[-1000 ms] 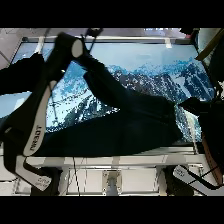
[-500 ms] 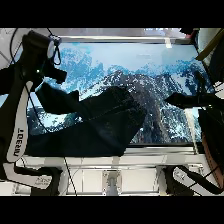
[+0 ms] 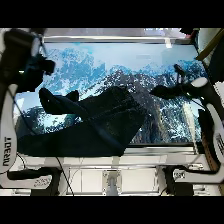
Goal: Fold the clothes and pants, and hang the long-sleeved shirts on hangers.
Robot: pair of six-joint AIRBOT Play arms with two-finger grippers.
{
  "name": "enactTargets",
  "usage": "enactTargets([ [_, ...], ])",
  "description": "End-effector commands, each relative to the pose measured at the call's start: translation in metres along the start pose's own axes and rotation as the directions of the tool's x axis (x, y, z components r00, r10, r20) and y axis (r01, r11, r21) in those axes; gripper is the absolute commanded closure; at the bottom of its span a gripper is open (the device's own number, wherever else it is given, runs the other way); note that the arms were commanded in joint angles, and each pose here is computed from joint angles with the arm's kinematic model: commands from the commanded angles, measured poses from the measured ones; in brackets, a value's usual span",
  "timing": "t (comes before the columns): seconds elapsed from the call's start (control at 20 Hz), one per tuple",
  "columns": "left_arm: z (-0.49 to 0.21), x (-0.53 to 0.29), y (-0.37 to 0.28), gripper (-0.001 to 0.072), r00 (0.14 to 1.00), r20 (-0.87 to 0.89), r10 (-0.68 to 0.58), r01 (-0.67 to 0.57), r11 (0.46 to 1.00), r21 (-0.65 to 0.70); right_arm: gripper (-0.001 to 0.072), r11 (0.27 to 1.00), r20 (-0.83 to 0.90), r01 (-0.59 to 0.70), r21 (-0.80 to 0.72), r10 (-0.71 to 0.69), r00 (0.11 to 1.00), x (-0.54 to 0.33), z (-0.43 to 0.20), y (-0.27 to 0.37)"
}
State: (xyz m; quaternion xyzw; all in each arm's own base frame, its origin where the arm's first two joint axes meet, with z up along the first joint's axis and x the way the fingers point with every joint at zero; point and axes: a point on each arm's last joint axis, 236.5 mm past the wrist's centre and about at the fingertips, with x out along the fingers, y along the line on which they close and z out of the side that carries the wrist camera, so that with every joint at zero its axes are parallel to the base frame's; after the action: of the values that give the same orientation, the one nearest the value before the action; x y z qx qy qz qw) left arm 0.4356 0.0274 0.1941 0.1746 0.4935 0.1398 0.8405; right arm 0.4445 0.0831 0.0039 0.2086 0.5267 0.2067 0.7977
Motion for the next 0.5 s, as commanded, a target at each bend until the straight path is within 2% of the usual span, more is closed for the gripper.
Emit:
enactTargets([
  [0.0, -0.048, 0.001, 0.072, 0.0008, 0.988, -0.135, 0.073, -0.1, 0.974, -0.202, 0.0199, 0.998, -0.111, -0.069, -0.01, 0.067, 0.992, 0.053, 0.024, 0.011],
  [0.1, -0.081, 0.01, 0.092, 0.0009, 0.978, -0.205, 0.035, -0.099, 0.946, -0.308, 0.0199, 0.995, -0.178, -0.099, -0.022, 0.094, 0.98, 0.085, 0.028, 0.016],
  [0.25, -0.12, 0.03, 0.09, 0.0009, 0.957, -0.28, -0.069, -0.051, 0.915, -0.4, 0.0201, 0.991, -0.212, -0.12, -0.051, 0.107, 0.971, 0.123, 0.034, 0.022],
  [0.45, -0.152, 0.068, 0.07, 0.0009, 0.929, -0.352, -0.117, -0.049, 0.902, -0.429, 0.0201, 0.986, -0.257, -0.148, -0.078, 0.123, 0.959, 0.157, 0.034, 0.031],
])
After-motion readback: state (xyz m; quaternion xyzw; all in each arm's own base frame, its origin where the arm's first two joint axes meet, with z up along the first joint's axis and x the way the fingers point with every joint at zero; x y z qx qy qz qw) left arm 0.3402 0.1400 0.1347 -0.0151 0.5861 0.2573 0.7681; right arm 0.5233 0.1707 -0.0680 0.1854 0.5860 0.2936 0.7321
